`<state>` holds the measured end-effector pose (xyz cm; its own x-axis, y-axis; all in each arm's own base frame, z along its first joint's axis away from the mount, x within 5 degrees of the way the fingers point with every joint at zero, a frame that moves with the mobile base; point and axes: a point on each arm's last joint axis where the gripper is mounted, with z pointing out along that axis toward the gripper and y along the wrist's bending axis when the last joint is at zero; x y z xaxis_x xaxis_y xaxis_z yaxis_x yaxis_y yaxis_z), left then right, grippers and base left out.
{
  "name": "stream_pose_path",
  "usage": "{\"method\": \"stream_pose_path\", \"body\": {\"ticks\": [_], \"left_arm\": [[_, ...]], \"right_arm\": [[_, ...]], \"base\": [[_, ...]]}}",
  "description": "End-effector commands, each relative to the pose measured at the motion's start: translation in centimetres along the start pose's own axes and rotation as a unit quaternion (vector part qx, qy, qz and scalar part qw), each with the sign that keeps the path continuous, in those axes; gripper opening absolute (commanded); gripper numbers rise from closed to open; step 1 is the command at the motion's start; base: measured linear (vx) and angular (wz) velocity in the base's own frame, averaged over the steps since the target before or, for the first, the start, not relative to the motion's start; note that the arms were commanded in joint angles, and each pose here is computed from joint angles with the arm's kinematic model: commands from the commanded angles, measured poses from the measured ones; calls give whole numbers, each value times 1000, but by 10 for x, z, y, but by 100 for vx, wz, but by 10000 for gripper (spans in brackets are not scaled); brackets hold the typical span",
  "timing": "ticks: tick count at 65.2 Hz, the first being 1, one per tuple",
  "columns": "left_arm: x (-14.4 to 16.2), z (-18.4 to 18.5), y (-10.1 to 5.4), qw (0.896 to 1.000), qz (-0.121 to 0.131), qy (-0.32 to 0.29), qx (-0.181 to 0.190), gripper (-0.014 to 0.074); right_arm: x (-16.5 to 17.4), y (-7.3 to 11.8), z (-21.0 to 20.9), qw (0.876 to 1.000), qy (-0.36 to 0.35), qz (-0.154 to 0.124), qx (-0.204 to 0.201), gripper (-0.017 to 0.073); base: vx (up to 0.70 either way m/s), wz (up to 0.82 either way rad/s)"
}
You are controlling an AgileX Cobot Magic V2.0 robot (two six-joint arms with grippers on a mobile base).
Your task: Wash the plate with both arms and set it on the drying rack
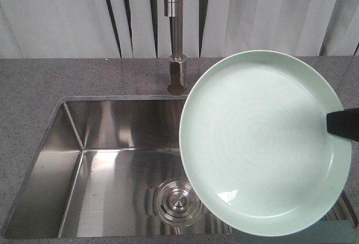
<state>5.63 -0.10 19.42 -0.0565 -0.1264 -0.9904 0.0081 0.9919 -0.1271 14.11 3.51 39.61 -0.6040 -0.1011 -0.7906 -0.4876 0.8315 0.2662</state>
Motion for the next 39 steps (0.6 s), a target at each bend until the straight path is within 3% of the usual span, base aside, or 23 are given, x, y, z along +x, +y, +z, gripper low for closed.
{"method": "stream_pose_path", "body": {"ticks": [1,39], "left_arm": [[1,0,0,1000,-5,-29,6,-6],[1,0,0,1000,-5,-29,6,-6]], "right_arm": [[-10,4,-6,999,-42,-1,-3,-6],[-10,4,-6,999,-42,-1,-3,-6]], "base": [[1,0],[1,0]]}}
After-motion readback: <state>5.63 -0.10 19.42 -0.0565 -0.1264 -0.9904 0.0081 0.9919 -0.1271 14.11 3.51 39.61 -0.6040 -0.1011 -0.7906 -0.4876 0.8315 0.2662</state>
